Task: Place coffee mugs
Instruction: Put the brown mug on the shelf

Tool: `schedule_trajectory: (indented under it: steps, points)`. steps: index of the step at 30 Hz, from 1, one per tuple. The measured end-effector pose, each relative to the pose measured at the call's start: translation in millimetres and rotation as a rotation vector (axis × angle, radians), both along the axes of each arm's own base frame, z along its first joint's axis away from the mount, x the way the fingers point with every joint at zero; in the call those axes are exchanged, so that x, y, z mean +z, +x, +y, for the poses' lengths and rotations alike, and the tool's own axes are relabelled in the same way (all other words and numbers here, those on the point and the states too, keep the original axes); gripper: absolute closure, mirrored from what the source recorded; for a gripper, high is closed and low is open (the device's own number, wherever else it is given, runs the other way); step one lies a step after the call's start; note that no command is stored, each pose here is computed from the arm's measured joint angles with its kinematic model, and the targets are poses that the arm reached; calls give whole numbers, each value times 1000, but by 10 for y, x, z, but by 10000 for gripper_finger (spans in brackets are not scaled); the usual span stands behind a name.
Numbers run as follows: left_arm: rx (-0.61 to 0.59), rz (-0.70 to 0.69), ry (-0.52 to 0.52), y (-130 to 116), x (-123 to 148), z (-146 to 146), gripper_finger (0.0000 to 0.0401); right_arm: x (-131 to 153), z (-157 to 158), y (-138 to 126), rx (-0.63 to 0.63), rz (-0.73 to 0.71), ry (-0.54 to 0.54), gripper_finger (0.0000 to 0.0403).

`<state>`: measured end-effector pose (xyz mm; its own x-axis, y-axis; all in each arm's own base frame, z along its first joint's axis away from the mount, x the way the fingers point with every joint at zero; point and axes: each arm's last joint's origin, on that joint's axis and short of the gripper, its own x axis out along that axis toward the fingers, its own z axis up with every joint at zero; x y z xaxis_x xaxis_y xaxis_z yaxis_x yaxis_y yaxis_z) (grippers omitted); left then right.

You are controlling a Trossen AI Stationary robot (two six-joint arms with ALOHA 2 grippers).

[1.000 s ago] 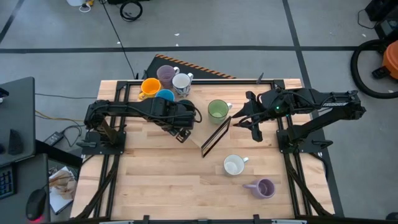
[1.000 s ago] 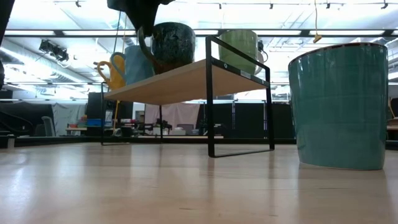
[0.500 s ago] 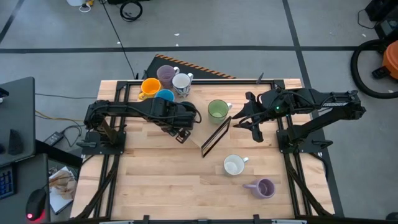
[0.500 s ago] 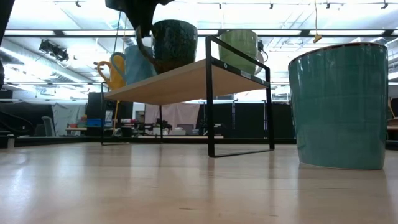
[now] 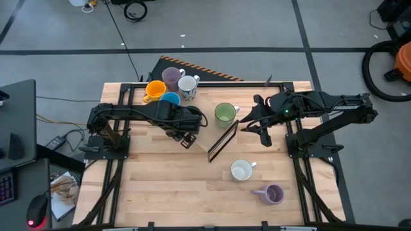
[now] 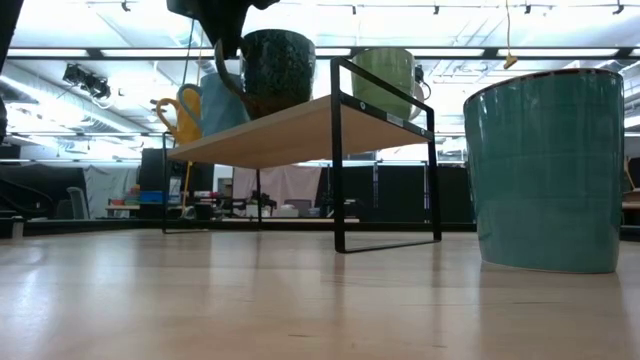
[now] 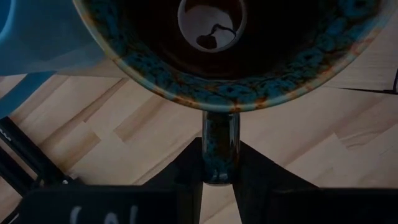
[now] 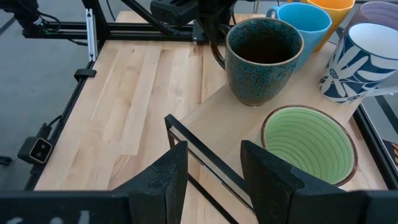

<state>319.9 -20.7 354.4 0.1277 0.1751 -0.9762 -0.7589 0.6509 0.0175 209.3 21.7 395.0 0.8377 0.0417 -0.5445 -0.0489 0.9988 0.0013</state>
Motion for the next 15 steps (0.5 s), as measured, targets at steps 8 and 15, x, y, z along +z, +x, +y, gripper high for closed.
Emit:
schedule_trajectory:
  steps: [8, 15]
  points:
    - [-1, 0, 0, 0, 0, 0, 328, -1, 0, -1, -7, 2, 11, 249]
    - [-14, 4, -14, -1, -1, -4, 328, -1, 26, -4, 5, 2, 13, 249]
